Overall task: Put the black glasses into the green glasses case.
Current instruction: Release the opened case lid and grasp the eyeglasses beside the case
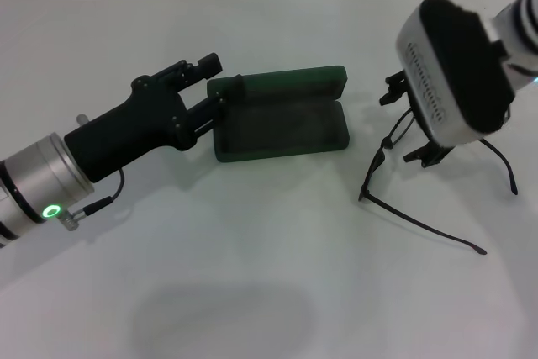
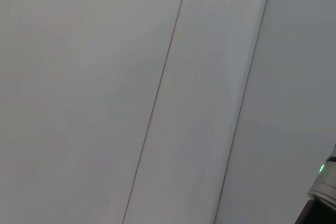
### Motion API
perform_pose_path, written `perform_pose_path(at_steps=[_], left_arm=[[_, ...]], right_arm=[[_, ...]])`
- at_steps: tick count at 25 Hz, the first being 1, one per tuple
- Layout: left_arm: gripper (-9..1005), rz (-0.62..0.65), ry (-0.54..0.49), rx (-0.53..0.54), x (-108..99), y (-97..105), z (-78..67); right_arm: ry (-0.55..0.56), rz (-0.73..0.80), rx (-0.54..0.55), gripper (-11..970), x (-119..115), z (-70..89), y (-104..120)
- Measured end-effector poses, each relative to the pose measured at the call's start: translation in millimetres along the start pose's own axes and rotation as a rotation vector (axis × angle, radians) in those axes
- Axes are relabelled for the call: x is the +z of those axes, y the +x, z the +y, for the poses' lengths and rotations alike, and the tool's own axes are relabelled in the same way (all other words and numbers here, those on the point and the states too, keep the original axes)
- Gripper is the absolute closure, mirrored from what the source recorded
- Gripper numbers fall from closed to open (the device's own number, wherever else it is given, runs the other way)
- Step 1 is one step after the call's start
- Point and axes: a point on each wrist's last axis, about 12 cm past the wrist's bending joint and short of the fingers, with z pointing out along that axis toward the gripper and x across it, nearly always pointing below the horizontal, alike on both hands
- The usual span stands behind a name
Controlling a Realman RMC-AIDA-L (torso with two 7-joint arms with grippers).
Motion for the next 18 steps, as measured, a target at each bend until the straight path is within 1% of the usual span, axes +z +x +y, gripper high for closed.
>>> perform_pose_path(at_steps=[4,9,18], left_arm=[[451,0.002,0.004,0.002,0.7,0.5,-0.4],[452,0.004,0.007,0.003,1.1,0.7,-0.8],[452,0.011,-0.003,0.005,0.3,1.2,0.6]], right_arm=[[-0.003,0.018,-0.047,198,11.9,3.1,-6.4],[0.001,0.035,-0.075,211,24.2,4.7,-9.5],[0.061,0.059,-0.128,233,39.0,4.8,-13.8]])
